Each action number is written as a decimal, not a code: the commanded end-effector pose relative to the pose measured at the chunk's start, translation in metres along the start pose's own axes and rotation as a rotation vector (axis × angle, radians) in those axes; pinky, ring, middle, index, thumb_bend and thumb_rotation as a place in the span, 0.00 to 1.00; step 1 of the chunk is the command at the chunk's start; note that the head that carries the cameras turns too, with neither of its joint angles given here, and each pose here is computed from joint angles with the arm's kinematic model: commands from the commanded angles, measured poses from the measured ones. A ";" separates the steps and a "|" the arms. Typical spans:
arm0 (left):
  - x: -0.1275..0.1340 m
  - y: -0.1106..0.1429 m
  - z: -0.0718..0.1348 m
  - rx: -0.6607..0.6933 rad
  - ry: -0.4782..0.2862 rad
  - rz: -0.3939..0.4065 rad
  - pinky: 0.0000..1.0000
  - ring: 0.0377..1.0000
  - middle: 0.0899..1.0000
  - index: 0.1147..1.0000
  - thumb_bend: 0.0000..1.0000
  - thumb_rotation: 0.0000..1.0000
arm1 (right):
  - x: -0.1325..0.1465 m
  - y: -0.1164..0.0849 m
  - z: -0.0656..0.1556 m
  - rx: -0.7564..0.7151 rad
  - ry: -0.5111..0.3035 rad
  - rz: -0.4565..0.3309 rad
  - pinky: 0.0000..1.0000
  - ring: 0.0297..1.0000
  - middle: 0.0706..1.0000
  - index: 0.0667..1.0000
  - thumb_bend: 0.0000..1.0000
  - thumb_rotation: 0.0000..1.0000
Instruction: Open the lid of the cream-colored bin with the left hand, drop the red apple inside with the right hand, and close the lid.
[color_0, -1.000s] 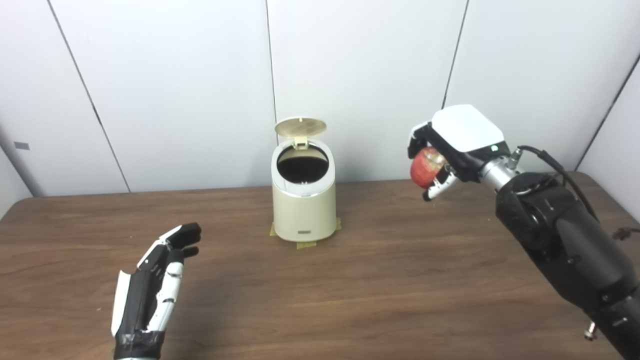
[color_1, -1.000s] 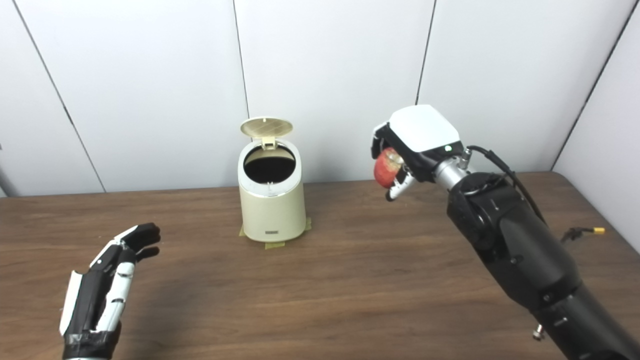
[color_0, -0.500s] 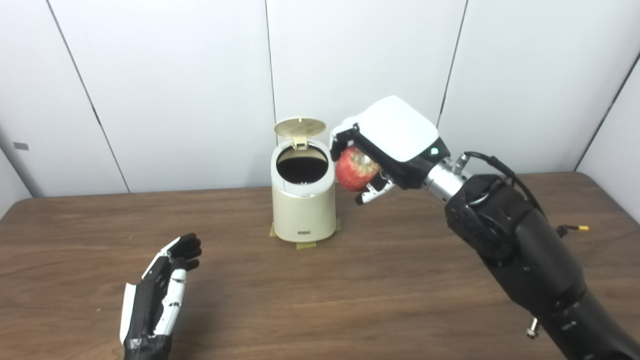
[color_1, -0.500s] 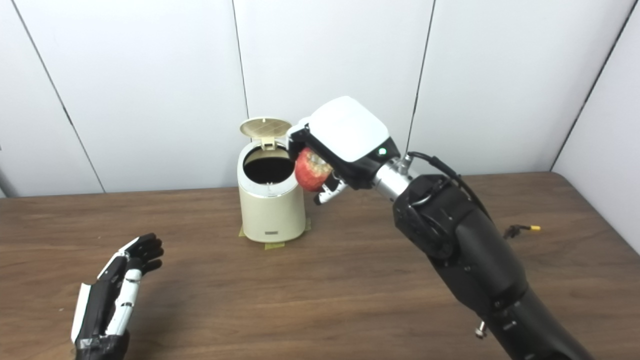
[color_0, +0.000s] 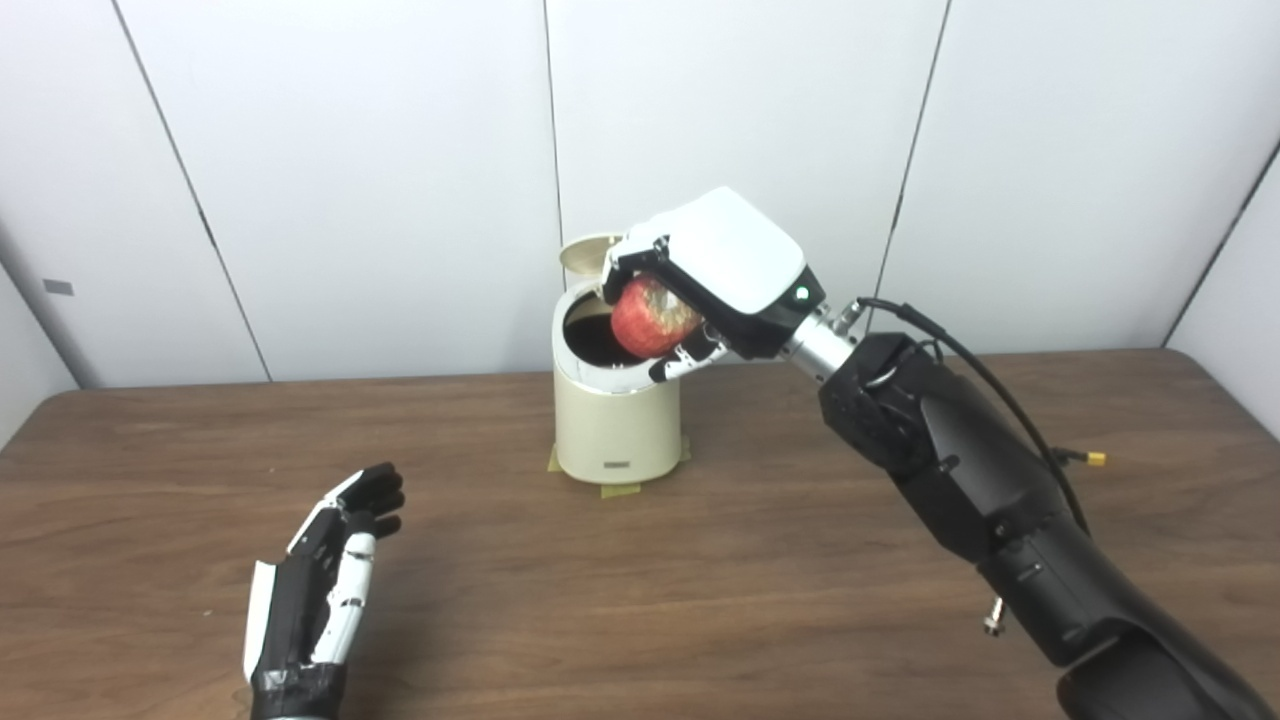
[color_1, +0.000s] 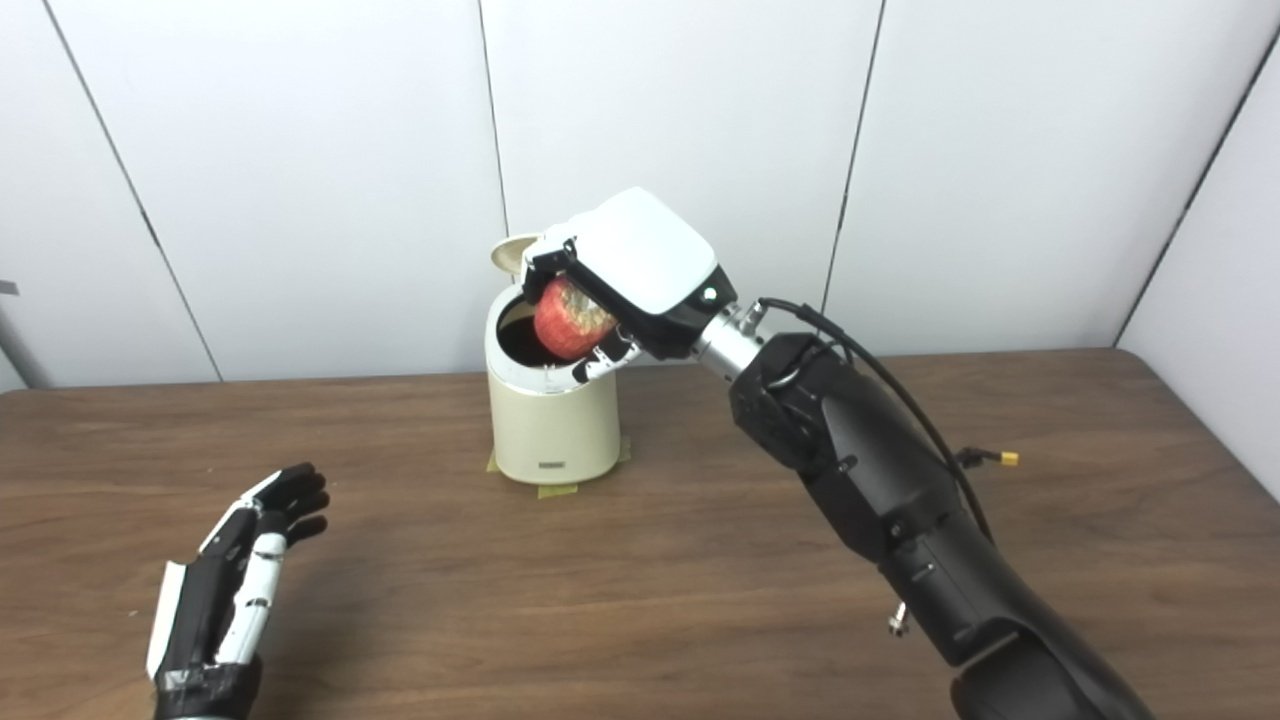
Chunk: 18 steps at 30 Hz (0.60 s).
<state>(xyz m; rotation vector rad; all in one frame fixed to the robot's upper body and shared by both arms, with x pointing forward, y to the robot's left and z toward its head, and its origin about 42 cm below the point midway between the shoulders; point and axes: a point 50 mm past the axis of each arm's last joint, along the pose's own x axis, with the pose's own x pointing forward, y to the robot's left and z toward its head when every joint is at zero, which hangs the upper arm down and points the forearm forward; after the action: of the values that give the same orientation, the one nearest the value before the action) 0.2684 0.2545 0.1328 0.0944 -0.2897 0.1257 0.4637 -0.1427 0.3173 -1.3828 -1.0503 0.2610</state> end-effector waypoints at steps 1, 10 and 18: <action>0.004 -0.004 0.004 0.013 -0.056 -0.016 0.76 0.78 0.78 0.76 0.20 0.68 | 0.030 -0.025 -0.002 -0.039 -0.054 -0.093 0.32 0.42 0.55 0.43 0.49 0.00; 0.003 -0.008 0.005 0.019 -0.050 -0.016 0.77 0.78 0.78 0.76 0.19 0.70 | 0.047 -0.002 -0.007 -0.020 -0.075 -0.092 0.36 0.45 0.51 0.40 0.50 0.00; 0.002 -0.010 0.006 0.024 -0.060 -0.025 0.76 0.78 0.78 0.76 0.19 0.70 | 0.053 0.016 -0.007 -0.017 -0.085 -0.123 0.37 0.45 0.51 0.39 0.50 0.00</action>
<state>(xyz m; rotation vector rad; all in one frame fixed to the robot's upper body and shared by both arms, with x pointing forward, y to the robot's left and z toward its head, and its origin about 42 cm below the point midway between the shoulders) 0.2693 0.2499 0.1334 0.1119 -0.2963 0.1112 0.4981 -0.1144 0.2893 -1.3518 -1.0992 0.2898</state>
